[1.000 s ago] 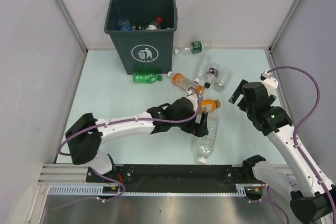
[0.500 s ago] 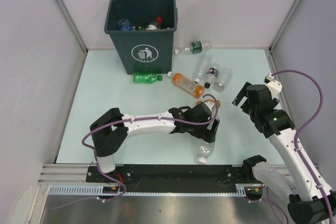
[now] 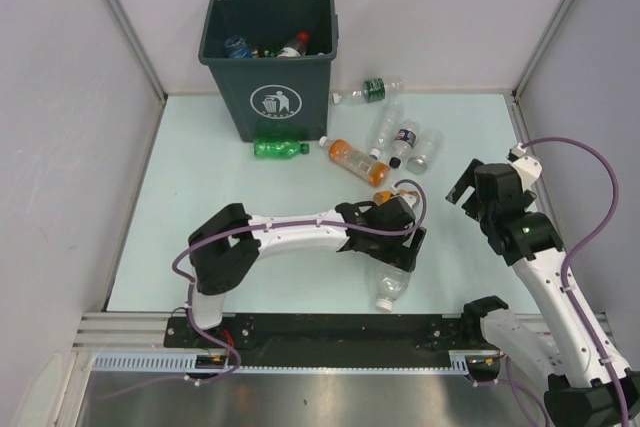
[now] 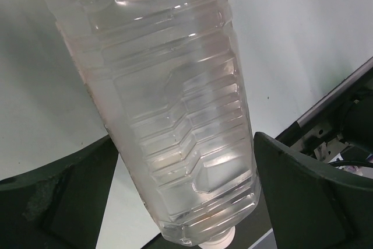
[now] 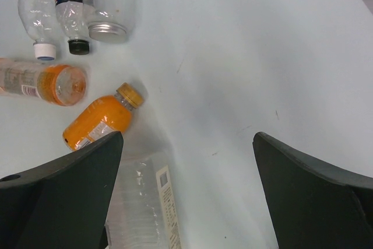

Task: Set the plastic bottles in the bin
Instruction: Pick up the plastic bottle at the center of the board.

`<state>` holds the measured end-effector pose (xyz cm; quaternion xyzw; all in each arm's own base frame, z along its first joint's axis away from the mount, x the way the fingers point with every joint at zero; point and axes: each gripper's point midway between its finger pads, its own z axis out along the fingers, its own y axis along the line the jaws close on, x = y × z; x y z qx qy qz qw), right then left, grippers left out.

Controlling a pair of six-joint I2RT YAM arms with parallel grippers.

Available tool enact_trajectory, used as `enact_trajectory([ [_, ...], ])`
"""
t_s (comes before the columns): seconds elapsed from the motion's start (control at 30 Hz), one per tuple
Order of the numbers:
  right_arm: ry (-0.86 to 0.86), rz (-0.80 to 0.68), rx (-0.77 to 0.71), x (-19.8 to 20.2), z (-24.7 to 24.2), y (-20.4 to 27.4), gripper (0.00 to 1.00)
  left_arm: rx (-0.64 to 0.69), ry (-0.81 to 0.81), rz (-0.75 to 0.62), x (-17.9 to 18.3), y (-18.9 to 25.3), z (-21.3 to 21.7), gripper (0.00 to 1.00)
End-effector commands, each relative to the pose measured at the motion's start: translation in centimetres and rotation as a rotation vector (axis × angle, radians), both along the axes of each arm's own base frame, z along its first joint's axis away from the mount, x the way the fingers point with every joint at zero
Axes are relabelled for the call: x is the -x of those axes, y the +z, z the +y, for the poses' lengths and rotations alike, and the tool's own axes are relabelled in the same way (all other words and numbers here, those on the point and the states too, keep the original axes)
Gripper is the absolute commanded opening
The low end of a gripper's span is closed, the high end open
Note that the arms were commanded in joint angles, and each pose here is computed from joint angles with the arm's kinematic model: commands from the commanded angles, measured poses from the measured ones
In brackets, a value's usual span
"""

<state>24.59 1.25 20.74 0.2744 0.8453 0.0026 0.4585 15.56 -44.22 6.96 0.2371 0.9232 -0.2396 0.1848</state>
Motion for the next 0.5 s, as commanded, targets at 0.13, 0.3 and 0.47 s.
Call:
enact_trajectory([
  [0.13,0.007,-0.009,-0.002,0.1,-0.2,0.1,1.00,-0.132,-0.003,0.017,0.3,-3.4,0.9,1.00],
  [0.3,0.006,-0.011,-0.006,0.0,-0.3,0.1,1.00,-0.177,-0.006,0.020,0.4,-4.3,1.4,1.00],
  [0.47,0.008,-0.013,-0.014,0.0,-0.3,0.1,1.00,-0.199,-0.019,0.004,0.4,-4.1,1.3,0.97],
])
